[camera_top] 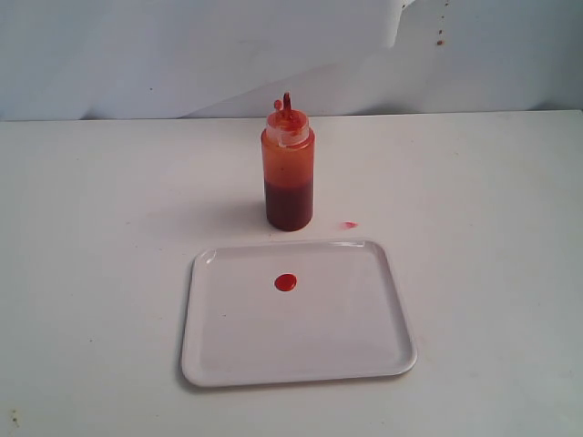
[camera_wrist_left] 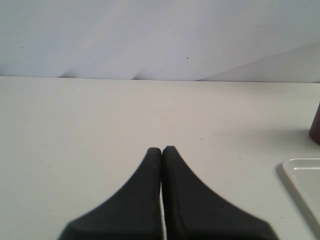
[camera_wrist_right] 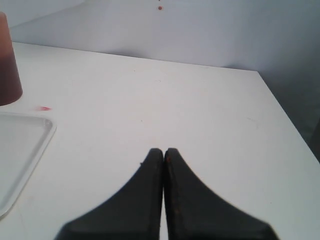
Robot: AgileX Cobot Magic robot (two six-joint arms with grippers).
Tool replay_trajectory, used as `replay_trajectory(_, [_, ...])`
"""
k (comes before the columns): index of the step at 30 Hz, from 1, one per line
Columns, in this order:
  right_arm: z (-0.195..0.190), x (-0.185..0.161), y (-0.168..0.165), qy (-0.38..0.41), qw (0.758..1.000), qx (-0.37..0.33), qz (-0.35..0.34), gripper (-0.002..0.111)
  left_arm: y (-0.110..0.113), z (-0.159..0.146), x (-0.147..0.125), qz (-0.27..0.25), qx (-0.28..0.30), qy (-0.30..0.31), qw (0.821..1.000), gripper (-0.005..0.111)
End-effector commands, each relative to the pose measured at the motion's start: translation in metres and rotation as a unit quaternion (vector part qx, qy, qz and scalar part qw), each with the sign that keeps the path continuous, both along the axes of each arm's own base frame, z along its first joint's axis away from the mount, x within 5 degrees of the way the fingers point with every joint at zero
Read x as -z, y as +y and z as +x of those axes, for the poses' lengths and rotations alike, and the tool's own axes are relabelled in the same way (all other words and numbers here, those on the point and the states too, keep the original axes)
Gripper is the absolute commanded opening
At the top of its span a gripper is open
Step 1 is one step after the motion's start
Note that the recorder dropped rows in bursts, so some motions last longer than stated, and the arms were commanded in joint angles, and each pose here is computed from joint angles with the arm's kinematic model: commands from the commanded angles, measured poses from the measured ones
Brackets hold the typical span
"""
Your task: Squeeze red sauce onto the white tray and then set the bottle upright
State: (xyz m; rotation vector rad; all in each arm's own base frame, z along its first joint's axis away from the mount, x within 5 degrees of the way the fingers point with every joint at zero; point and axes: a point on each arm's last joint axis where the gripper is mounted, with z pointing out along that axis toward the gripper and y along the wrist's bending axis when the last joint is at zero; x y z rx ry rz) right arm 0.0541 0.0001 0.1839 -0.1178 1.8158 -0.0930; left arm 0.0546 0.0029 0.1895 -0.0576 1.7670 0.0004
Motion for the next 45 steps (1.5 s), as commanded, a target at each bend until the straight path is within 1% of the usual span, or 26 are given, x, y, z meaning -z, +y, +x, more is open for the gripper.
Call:
replay_trajectory(1, [-0.0003, 0.0007, -0.0003, -0.001, 1.0, 0.003, 0.0, 0.0, 0.0001, 0.0001, 0.0021, -0.003, -0.002, 0.0, 1.0, 0.0])
replay_trajectory(6, [-0.0002, 0.0001, 0.0004, -0.005, 1.0, 0.001, 0.01, 0.0, 0.0001, 0.0001, 0.0021, -0.003, -0.002, 0.0, 1.0, 0.0])
replay_trajectory(45, [-0.0004, 0.0008, 0.0004, -0.001, 1.0, 0.0, 0.007, 0.0, 0.0001, 0.0001, 0.0021, -0.003, -0.002, 0.0, 1.0, 0.0])
